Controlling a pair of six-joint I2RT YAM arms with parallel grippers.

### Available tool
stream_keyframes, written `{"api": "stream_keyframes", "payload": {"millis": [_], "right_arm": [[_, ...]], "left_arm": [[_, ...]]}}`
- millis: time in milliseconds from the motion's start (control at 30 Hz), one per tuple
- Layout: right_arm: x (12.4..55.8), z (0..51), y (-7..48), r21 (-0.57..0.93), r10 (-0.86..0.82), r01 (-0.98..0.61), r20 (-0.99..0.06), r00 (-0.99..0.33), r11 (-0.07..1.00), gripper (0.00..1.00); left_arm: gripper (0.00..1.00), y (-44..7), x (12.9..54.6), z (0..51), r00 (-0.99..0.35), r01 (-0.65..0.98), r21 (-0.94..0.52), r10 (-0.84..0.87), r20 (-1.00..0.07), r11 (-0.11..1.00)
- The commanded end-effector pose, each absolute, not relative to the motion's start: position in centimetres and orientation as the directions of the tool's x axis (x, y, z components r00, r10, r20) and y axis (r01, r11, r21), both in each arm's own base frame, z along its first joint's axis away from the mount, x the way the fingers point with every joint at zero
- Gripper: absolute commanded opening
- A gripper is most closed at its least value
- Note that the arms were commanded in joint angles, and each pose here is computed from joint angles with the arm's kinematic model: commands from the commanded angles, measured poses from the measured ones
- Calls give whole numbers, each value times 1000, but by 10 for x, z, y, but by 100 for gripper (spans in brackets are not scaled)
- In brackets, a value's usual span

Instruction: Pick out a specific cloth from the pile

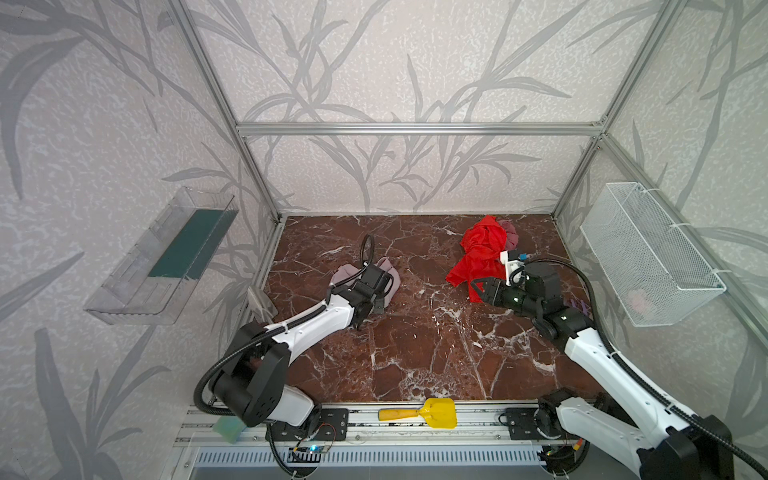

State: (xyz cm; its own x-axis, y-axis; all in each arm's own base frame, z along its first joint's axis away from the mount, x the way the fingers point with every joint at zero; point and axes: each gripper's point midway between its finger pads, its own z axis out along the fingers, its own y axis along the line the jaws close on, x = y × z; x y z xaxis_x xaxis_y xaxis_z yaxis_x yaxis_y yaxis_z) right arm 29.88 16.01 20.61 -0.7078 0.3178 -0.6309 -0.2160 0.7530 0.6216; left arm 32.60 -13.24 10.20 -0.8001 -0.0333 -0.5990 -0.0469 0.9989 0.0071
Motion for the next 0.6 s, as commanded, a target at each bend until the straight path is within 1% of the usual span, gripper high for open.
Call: {"api": "stream_keyframes", "payload": {"millis": [0, 167, 267, 400, 567], "right_arm": [[299, 226, 159, 622, 333, -240, -659, -674, 746, 51], [299, 225, 159, 619, 330, -238, -659, -676, 748, 51], [302, 225, 160, 617, 327, -240, -660, -677, 749, 52], [304, 226, 162, 619, 325, -242, -657, -680, 747, 51], [303, 227, 160, 612, 323, -239, -662, -676, 754, 52]], "left_arm": [[0, -115, 331, 132, -768, -88, 22, -54, -638, 996], [0, -95, 351, 148, -746, -136, -29, -121, -655, 990], [0, -91, 369, 147, -748, -137, -65, -146, -648, 988], [0, -87, 393, 133, -772, -146, -40, -139, -620, 988], [0, -67, 413, 103, -799, -218, -11, -185, -572, 976]]}}
